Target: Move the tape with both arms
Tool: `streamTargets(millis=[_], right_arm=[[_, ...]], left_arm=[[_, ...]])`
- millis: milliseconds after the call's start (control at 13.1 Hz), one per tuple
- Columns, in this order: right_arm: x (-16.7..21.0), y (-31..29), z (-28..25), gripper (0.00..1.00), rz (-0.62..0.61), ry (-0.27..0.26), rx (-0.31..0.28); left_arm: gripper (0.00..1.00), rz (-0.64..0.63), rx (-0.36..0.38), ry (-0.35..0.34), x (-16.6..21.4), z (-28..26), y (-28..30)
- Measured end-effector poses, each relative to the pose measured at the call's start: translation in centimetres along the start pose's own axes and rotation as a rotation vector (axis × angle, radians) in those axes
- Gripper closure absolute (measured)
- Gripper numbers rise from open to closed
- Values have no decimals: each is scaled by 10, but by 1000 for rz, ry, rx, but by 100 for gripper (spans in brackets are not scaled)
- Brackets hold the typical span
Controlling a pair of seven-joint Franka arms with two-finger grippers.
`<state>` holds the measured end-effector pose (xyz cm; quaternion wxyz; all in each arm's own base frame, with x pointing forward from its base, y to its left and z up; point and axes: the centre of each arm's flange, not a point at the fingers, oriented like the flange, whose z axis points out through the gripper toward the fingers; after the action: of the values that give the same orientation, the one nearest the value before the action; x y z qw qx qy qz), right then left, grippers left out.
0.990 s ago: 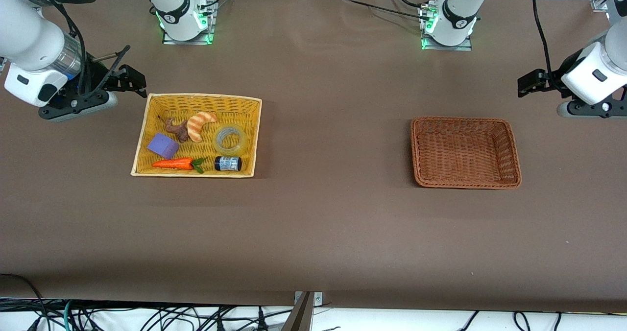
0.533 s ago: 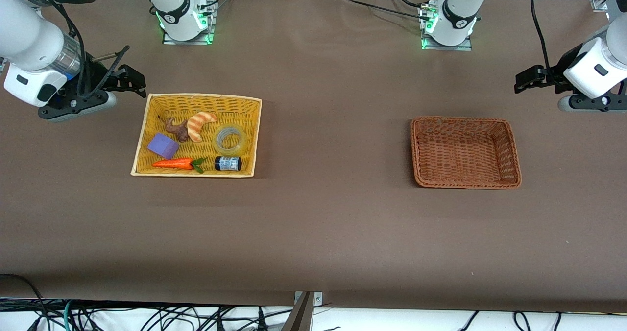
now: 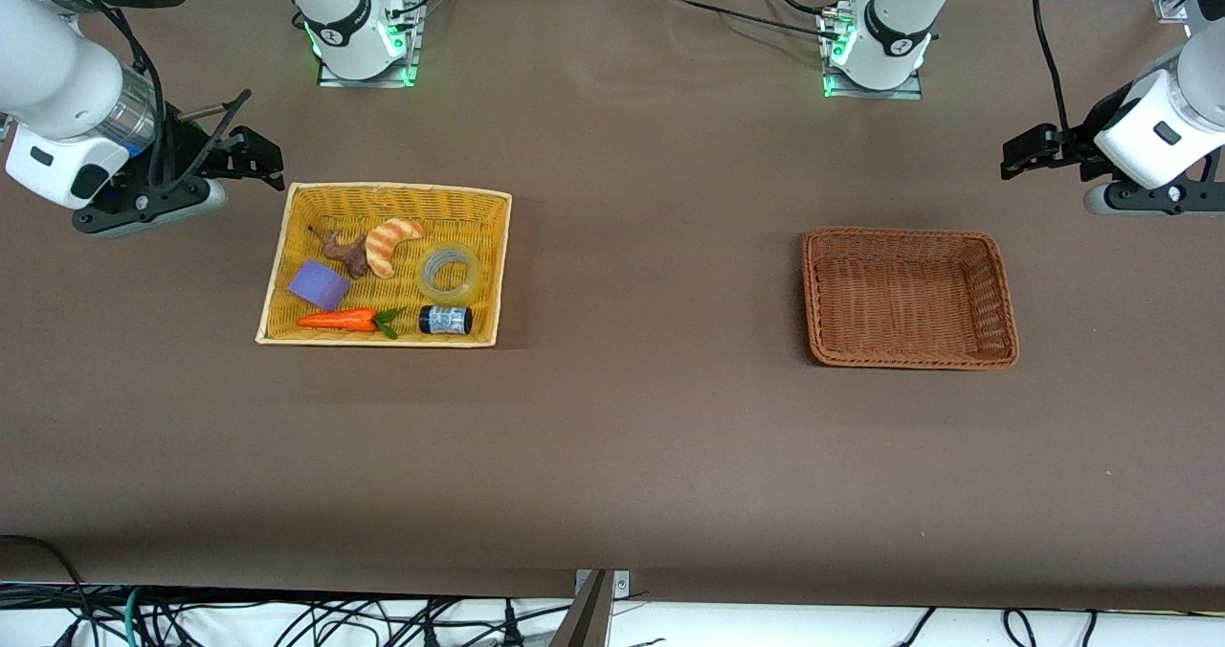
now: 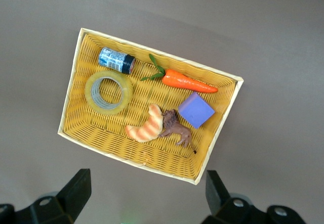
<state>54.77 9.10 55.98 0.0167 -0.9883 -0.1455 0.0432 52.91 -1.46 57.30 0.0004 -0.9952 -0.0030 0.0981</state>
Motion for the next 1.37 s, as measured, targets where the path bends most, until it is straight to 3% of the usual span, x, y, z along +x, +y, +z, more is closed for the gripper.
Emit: streamTargets(millis=[381, 609, 914, 1142, 1371], right_arm=[[0, 0, 14, 0, -1, -23, 3], [11, -12, 53, 0, 0, -17, 1], [31, -60, 155, 0, 42, 26, -1], [16, -71, 244, 0, 42, 89, 1], [1, -70, 311, 0, 44, 102, 8]], left_arm=[[0, -9, -2, 6, 1, 0, -5], [0, -7, -5, 6, 1, 0, -3], [0, -5, -16, 6, 1, 0, -2], [0, -5, -16, 6, 1, 0, -2], [0, -5, -16, 6, 1, 0, -2]])
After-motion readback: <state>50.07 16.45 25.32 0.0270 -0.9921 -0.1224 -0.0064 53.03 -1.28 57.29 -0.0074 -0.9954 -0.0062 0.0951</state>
